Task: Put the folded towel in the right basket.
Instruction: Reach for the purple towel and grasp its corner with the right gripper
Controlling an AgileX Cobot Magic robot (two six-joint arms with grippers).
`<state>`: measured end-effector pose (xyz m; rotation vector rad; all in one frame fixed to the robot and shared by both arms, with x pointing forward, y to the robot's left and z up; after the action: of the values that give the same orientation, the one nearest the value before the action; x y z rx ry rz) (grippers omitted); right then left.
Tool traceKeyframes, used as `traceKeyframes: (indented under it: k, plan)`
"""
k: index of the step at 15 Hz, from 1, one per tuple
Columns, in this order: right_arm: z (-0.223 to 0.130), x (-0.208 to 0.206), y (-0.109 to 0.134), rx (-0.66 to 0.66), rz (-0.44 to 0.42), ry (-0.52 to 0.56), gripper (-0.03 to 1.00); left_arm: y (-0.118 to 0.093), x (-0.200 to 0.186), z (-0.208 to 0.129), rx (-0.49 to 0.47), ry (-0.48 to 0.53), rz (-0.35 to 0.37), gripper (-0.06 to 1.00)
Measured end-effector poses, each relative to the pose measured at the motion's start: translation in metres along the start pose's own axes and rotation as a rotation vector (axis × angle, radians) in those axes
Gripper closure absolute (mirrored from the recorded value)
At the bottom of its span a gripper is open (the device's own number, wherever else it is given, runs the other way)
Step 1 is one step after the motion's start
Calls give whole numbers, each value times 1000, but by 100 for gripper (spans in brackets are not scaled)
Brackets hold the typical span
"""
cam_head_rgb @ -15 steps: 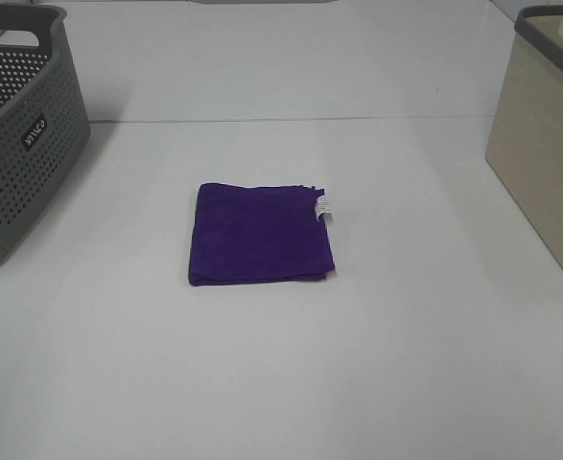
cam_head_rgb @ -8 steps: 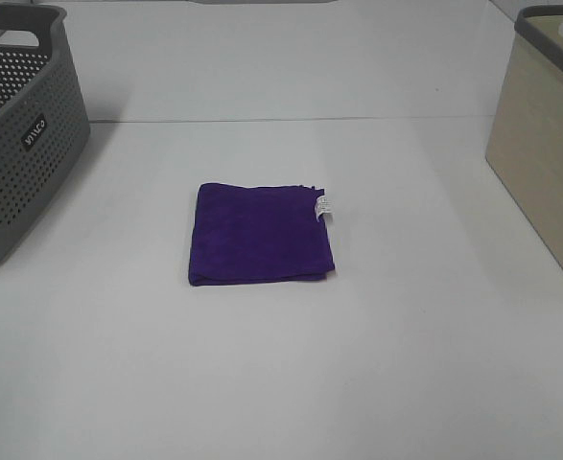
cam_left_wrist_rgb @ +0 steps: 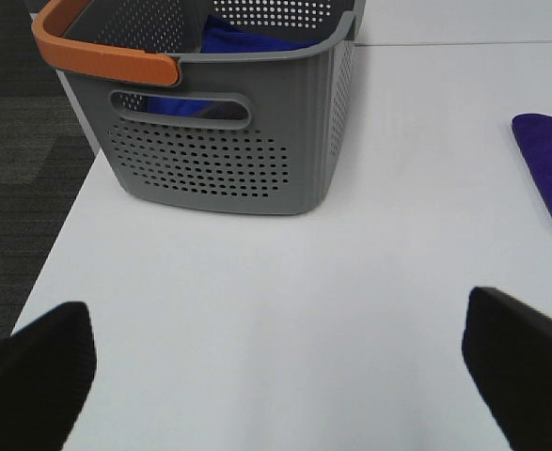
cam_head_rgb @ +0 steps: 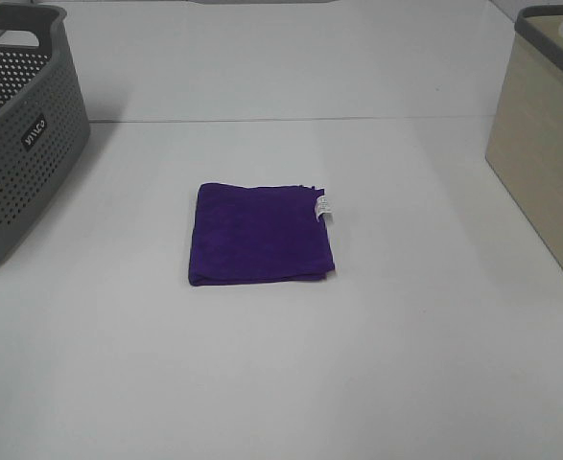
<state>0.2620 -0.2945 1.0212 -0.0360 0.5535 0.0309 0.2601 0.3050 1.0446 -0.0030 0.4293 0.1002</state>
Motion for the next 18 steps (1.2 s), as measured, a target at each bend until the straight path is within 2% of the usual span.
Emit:
traceKeyframes:
  k: [18]
  plan:
    - [0,0,0,0,0,0,-2,0,0,0,0,0,0,-4]
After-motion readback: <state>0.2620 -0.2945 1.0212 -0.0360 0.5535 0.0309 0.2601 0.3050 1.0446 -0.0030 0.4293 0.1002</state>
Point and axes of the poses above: a point on each arm's last joint axis where the gripper is mounted, x pointing out along that axis toward the gripper, y along the wrist's bending axis when the last joint is at zero, z = x × y, the point moved 3 cm from there along x, pointing out along that axis toward the gripper, and after that the axes turned 1 degree about x, right-handed, at the moved point
